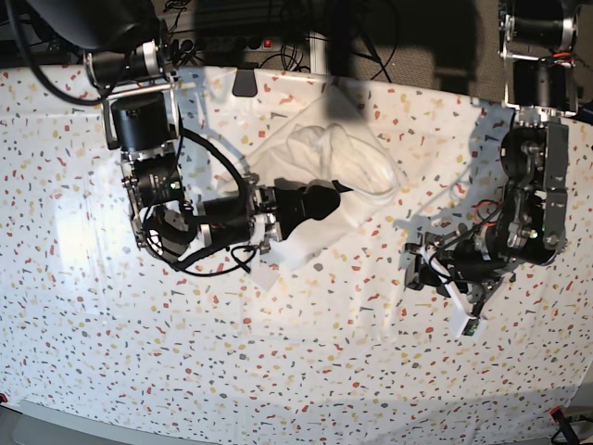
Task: Fold the T-shirt properly
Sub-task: 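Drag the bundle away from the robot base with the right gripper, then grasp the bundle's top layer with the left gripper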
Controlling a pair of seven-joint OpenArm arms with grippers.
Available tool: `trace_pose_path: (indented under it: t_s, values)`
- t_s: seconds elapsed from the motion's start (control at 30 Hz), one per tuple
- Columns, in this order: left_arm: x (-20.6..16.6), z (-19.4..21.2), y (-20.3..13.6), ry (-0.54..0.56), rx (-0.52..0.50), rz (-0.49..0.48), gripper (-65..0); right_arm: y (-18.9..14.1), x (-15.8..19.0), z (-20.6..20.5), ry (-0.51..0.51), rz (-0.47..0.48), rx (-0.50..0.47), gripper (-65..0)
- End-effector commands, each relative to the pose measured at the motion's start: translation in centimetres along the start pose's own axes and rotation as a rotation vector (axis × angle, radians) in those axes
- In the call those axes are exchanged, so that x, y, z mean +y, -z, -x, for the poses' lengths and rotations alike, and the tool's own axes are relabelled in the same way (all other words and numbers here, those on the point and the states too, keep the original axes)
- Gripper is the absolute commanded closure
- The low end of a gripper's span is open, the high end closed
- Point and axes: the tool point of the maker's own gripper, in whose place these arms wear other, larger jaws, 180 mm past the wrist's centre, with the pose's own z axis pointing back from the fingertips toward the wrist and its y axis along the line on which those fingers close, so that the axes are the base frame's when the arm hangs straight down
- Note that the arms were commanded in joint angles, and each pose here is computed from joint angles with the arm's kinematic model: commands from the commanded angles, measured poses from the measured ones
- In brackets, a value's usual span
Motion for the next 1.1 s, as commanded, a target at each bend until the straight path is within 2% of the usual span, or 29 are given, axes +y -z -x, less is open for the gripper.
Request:
trace_pose_path:
  t_s: [0.0, 0.4, 0.47, 0.6, 0.7, 0.77, 0.87, 1.0, 1.07]
  values:
    - [0.1, -2.4, -0.6, 0.019, -0.067, 0.001, -32.2, -0.4, 1.7, -2.2, -0.036, -0.055, -0.057, -28.9]
    - [-0.1, -2.5, -0.6, 0.021, -0.071, 0.013, -32.2, -0.3, 2.2, -2.8, -0.053, -0.067, -0.057, -28.9]
    - [-1.7, -2.9, -0.8, 0.028, -0.094, 0.098, -32.2, -0.8, 2.4, -3.5, -0.07, -0.058, -0.061, -28.9]
    - [-6.8, -4.9, -2.8, 0.075, -0.19, 0.355, -32.2, -1.4, 3.4, -5.8, -0.124, -0.051, -0.076, -28.9]
    - [-9.6, -5.8, -4.9, 0.144, -0.217, 0.461, -32.2, -2.8, 4.0, -8.0, -0.17, -0.031, -0.102, -28.9]
    - [-10.5, -6.3, -6.0, 0.185, -0.234, 0.471, -32.2, -4.4, 3.0, -8.9, -0.192, 0.052, -0.106, -28.9]
    - [-10.4, -6.2, -6.3, 0.22, -0.246, 0.43, -32.2, -8.0, 0.1, -9.6, -0.197, 0.228, -0.113, -28.9]
    - [-10.5, -4.6, -5.9, 0.177, -0.216, 0.431, -32.2, -13.4, -4.5, -9.3, -0.15, 0.489, -0.136, -28.8]
    - [-11.1, -3.8, -5.6, 0.158, -0.204, 0.444, -32.2, -15.5, -5.9, -9.1, -0.122, 0.575, -0.153, -28.8]
